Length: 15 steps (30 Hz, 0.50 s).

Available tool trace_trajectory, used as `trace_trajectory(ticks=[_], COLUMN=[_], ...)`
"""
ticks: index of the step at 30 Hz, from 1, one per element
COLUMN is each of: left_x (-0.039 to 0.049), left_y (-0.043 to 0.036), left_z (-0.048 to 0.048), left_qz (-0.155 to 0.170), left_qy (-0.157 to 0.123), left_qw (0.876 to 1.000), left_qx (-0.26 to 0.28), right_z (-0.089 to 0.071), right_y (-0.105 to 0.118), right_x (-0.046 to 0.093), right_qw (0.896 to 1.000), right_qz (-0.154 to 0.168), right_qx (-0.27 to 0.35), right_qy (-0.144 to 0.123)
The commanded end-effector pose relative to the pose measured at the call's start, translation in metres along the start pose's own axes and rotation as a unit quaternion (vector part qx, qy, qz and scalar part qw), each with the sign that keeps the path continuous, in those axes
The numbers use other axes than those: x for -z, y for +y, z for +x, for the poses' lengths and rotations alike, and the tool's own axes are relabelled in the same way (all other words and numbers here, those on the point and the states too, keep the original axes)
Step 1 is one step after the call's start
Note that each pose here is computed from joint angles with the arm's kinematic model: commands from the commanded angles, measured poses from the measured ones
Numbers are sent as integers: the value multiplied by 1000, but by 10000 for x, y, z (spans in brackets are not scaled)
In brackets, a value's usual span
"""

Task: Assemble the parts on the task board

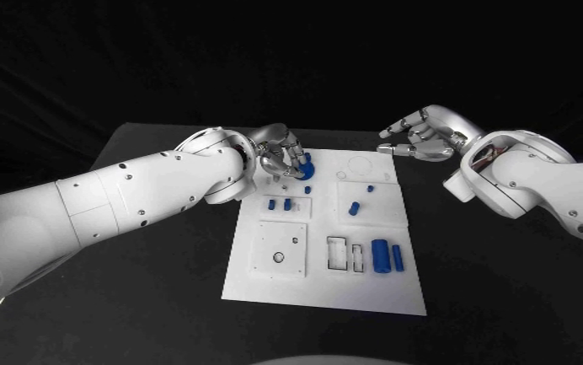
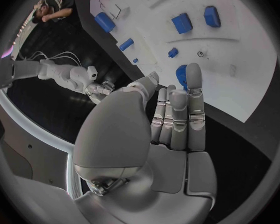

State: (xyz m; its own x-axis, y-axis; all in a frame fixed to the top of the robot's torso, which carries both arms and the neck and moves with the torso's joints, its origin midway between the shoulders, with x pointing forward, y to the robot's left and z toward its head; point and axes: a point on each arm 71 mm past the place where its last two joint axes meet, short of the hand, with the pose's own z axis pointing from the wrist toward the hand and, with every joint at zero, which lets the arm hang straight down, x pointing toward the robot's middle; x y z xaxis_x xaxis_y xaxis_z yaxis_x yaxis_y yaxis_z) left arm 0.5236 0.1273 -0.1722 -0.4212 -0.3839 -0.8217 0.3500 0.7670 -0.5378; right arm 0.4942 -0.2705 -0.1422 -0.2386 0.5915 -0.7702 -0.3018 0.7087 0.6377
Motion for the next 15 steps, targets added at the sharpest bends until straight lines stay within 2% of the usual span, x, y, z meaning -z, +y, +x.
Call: trace_trajectory(ticks=[1,7,15], left_x=[-64,-155,-220], left_y=[-140,-186,-191], left_z=[88,216,306], left_qz=[63,68,64], left_qy=[9,37,54], left_qw=[991,983,979], left_qx=[-115,-166,-188], right_z=[24,37,47], right_y=[6,14,20], right_x=[-4,-10,-15], right_qw=[1000,1000,1000], right_qz=[-3,-4,-5], right_qx=[0,0,-1], right_qy=[8,9,10])
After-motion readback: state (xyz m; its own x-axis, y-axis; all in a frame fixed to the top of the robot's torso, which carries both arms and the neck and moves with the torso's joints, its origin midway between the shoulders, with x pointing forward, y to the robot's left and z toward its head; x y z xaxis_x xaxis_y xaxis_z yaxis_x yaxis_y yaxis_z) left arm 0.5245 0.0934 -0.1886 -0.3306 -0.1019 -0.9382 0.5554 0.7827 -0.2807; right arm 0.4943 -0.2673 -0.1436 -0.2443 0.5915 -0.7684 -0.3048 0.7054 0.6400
